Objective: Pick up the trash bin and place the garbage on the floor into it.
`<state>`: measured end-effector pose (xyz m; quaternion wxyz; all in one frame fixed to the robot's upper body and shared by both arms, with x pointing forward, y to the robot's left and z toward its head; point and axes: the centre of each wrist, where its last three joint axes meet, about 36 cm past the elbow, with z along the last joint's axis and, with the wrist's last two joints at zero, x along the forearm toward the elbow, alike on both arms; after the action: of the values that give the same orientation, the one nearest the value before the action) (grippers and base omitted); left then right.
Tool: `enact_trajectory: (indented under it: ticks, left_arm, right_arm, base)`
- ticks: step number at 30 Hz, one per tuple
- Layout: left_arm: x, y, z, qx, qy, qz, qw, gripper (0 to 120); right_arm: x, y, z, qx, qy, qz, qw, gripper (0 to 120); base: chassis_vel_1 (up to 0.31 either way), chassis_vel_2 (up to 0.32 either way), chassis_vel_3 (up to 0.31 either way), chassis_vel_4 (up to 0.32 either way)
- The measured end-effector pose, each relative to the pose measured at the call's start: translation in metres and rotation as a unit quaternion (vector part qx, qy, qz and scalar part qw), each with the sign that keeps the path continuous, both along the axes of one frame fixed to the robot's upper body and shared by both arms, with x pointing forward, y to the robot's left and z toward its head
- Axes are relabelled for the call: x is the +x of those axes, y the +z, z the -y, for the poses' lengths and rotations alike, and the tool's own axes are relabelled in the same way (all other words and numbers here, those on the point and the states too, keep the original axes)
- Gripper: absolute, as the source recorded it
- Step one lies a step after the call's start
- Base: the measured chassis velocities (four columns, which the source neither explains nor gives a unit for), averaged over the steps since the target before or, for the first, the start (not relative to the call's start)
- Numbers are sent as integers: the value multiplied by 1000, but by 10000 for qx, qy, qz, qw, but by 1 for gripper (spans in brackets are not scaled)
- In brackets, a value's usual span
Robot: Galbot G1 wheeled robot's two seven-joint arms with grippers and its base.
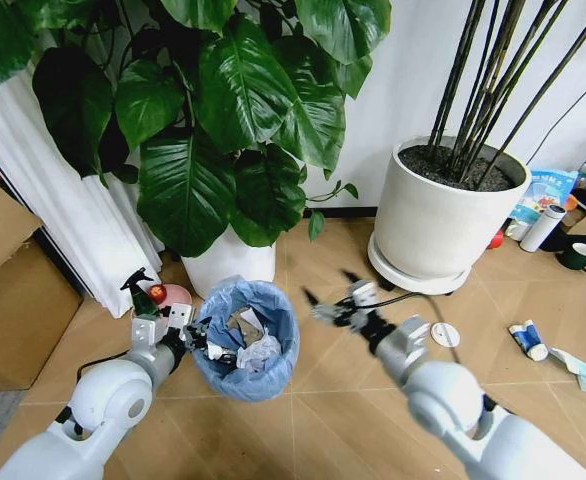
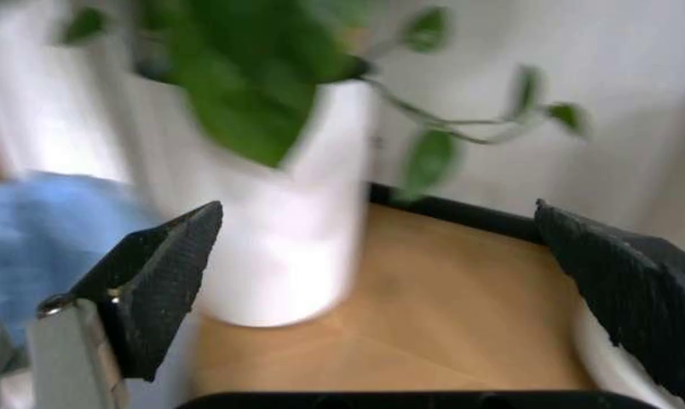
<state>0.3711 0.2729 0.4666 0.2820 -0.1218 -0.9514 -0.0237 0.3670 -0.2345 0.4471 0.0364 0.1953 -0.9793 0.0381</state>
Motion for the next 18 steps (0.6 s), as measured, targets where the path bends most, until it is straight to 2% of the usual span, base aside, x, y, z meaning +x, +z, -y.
enact_trajectory:
  ticks: [7, 18]
  left_arm:
    - [-5, -1, 4, -54, 3, -4, 10000, 0]
    - [-8, 2, 3, -50, -18, 14, 10000, 0]
  right_arm:
    - [6, -15, 29, -174, -550, -70, 9983, 100]
    - [17, -24, 41, -192, -799, -108, 9966, 100]
  base:
    - [0, 0, 0, 0]
    - [-27, -28, 29, 28]
